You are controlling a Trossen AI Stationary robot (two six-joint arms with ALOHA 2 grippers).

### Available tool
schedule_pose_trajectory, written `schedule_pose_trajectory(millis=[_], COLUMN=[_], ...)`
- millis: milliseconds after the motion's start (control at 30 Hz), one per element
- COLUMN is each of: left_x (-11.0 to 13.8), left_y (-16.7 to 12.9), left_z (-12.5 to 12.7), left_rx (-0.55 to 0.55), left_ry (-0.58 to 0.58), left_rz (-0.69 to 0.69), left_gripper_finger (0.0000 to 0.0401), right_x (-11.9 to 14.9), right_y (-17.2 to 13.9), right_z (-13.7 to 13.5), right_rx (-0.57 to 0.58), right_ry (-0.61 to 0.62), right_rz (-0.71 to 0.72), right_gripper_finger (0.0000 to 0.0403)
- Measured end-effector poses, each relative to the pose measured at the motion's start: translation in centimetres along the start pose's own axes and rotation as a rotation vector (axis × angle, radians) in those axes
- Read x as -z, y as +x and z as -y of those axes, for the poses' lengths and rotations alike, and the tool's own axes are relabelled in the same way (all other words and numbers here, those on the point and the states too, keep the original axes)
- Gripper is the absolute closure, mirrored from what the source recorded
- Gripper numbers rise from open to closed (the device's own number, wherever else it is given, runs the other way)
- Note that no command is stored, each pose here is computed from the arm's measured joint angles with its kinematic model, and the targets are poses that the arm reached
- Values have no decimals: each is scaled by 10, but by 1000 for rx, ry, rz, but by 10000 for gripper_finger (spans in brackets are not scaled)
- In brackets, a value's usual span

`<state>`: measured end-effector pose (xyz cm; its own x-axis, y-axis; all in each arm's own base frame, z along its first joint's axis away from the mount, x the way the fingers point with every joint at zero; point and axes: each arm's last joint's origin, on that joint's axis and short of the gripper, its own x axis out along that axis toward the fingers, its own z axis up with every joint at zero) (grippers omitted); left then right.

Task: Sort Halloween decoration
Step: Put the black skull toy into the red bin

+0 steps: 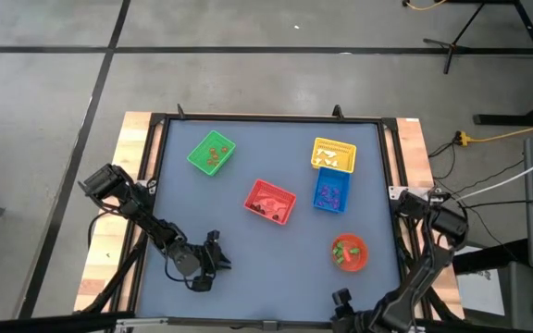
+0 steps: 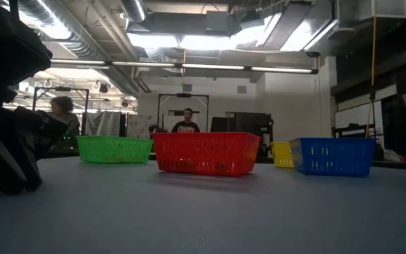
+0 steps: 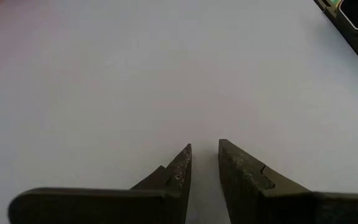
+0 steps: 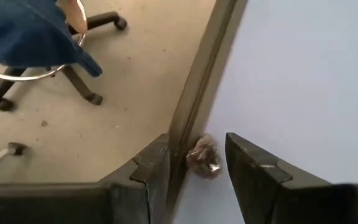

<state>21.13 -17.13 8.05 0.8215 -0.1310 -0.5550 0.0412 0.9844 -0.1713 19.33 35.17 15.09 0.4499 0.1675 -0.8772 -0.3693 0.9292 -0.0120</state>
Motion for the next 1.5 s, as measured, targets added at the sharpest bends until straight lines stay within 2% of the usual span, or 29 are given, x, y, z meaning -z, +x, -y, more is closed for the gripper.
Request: schedule_pose_trajectory(millis=[200, 1067, 1367, 1500], left_x=[0, 0, 0, 0], left_y=[0, 0, 0, 0], left_z=[0, -1, -1, -1], left_rx=[-3, -23, -23, -23], left_ry=[0, 1, 1, 1], left_rz=[2, 10, 11, 11], left_gripper_finger=[337, 337, 337, 337], right_x=[5, 9, 8, 8], right_y=[10, 9, 9, 9], right_z=[-2, 1, 1, 1], right_rx=[-4, 28, 21, 20], right_ry=[-9, -25, -22, -22], right_rz=[-35, -78, -75, -73], right_gripper_finger=[251, 253, 315, 327])
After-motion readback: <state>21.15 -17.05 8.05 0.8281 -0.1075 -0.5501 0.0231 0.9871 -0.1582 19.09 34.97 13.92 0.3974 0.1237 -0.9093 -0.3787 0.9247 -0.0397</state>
